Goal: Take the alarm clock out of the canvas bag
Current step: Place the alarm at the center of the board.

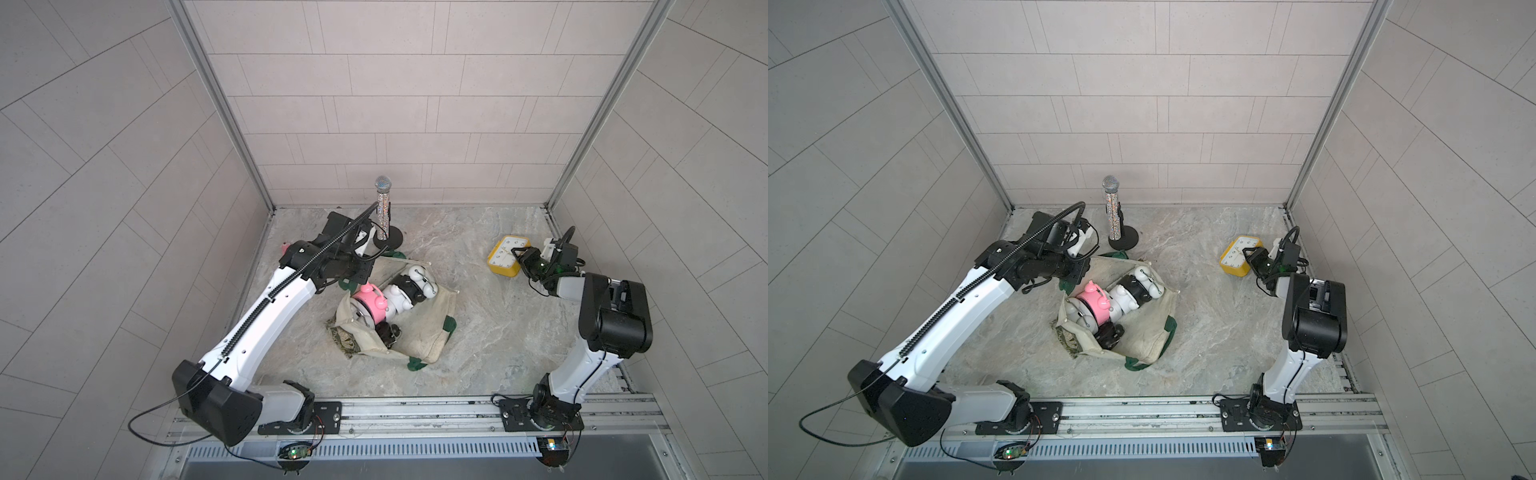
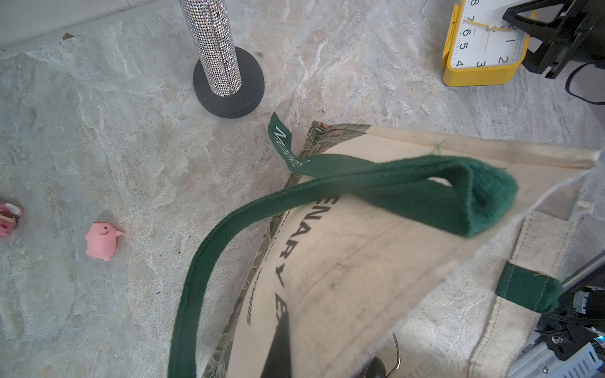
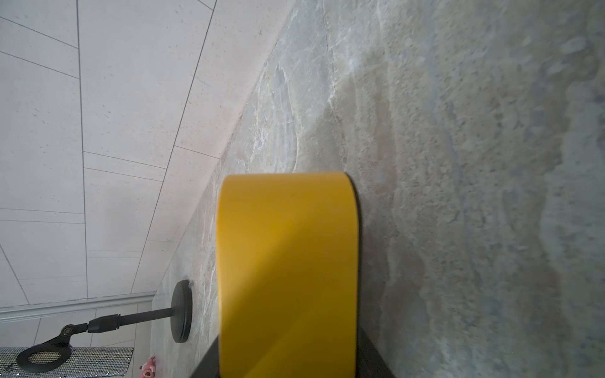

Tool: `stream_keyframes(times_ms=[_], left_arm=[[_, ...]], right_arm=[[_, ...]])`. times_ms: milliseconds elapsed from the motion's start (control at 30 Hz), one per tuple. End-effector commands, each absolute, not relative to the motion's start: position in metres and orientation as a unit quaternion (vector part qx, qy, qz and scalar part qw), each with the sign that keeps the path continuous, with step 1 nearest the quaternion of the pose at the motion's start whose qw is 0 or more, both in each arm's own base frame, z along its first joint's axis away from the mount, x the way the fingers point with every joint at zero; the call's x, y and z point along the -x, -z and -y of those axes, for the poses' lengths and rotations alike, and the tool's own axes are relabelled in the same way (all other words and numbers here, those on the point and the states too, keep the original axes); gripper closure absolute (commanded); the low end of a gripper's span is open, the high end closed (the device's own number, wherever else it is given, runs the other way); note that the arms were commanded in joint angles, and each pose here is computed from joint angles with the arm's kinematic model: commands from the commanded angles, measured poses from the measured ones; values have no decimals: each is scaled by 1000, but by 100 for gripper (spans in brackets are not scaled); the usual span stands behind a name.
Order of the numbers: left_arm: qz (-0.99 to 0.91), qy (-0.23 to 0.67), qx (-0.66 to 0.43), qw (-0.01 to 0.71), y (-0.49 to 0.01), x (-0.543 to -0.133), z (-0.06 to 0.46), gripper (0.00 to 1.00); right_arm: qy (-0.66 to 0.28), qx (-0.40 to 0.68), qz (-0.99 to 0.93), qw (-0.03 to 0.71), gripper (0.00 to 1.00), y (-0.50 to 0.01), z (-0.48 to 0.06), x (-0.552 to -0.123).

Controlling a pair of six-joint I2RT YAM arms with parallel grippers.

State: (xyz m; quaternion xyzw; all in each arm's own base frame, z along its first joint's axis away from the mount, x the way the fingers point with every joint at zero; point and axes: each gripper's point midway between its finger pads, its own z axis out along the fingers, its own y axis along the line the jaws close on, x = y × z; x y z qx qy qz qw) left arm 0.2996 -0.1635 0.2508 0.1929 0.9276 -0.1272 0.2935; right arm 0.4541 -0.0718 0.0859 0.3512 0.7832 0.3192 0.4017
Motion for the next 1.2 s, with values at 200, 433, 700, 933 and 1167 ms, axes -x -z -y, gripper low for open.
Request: stream_keyframes(times_ms=[200,433,700,933,1167], left_arm=[[-910,145,-185,342,-283,-310,167,100],[-909,151,-187,340,-284,-309,169,100],[-911,149,-189,335,-284,-308,169,100],[-909,151,-191,338,-286,-307,169,100],[-910,144,-191,338,-285,-307,166,100]], right_arm=[[-289,-351,-790,411,69,-87,81,-451],[-276,-356,-793,411,50,-84,86,-448],[-267,-363,-793,409,42,-78,93,-445],[-240,-373,-798,407,30,-73,110,-433],[-230,-383,-790,420,28,-87,126,-421]])
